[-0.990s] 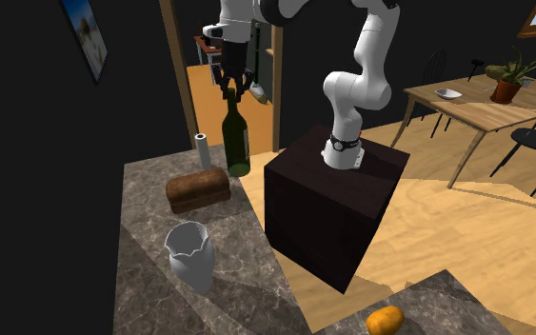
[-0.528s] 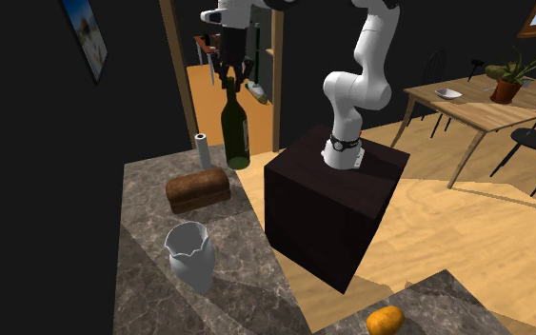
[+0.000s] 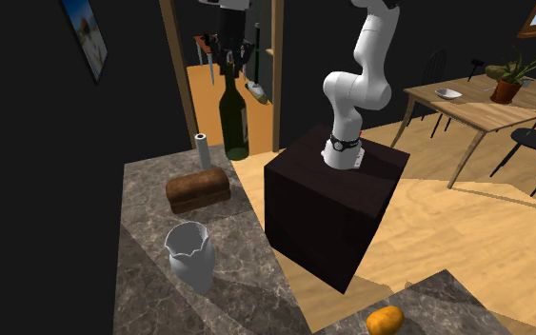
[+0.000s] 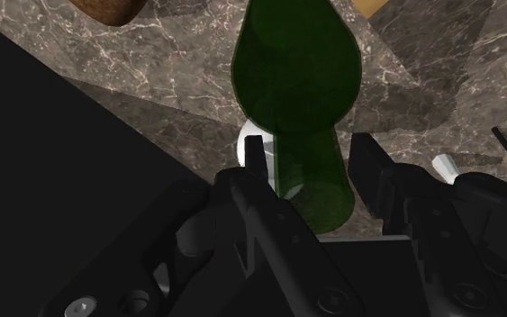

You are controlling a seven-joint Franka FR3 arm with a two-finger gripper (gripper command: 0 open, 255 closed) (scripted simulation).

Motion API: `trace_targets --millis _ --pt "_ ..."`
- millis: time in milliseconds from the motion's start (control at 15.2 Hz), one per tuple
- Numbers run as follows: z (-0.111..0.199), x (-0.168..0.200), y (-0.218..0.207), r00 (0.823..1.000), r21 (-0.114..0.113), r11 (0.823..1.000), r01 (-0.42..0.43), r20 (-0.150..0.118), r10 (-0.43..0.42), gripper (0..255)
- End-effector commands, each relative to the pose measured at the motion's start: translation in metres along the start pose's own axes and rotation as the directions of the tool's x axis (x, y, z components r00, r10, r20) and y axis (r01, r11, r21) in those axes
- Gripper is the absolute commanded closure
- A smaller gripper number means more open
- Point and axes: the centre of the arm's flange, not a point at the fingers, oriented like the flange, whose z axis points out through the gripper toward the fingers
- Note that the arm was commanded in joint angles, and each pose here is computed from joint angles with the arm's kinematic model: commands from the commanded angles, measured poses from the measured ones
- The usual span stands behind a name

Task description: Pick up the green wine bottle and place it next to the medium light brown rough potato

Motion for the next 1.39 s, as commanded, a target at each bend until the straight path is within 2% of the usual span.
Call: trace_targets --millis 0,1320 --pt "-0.005 0.007 -0.010 1.000 0.000 1.000 0.000 0.000 0.000 255" --pt "0.004 0.141 -0.238 1.000 0.000 1.000 0.000 0.000 0.000 255"
